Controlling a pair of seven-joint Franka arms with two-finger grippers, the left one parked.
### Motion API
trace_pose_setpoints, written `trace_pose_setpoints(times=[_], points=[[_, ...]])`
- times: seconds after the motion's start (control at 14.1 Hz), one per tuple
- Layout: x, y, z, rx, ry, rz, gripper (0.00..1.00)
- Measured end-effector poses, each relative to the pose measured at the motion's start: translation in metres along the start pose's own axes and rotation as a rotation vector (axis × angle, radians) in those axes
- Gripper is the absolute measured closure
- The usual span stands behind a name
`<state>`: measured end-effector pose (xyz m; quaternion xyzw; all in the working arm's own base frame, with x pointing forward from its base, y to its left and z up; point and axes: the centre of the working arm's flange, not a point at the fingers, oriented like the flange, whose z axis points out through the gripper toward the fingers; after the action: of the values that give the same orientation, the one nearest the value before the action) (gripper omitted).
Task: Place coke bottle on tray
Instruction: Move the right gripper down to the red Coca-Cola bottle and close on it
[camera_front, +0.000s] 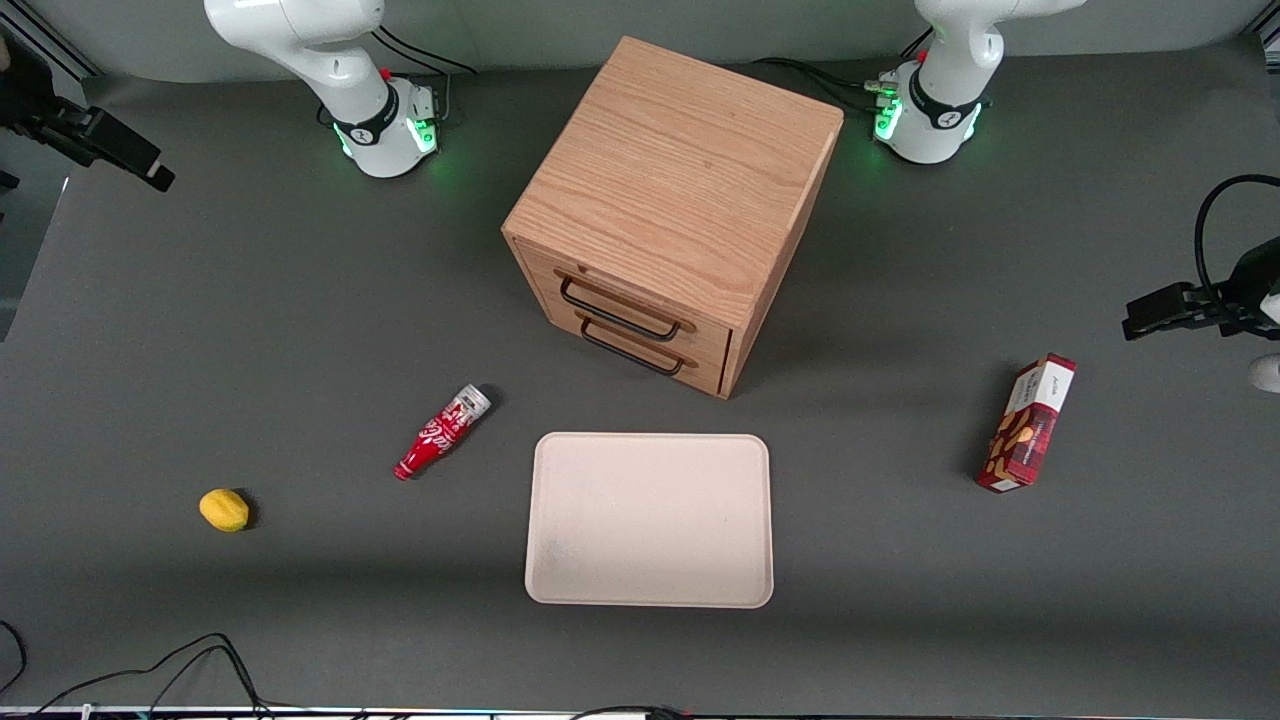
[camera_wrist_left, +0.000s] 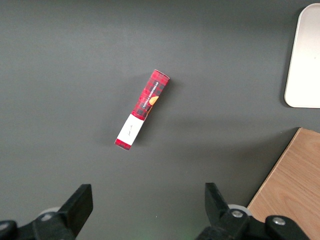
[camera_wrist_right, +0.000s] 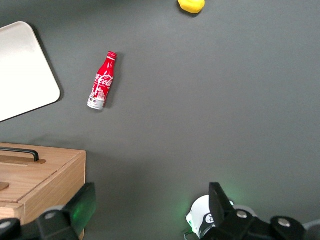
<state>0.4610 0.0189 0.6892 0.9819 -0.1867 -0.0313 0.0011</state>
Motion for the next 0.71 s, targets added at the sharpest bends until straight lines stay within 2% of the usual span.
trace_pose_setpoints(times=[0.35,0.57,0.71], points=[[0.005,0.002,0.002,-0.002,-0.001,0.009,0.00],[0.003,-0.003,0.002,-0.004,-0.002,-0.078,0.00],[0.004,-0.029,0.009,-0.009,0.007,-0.106,0.00]])
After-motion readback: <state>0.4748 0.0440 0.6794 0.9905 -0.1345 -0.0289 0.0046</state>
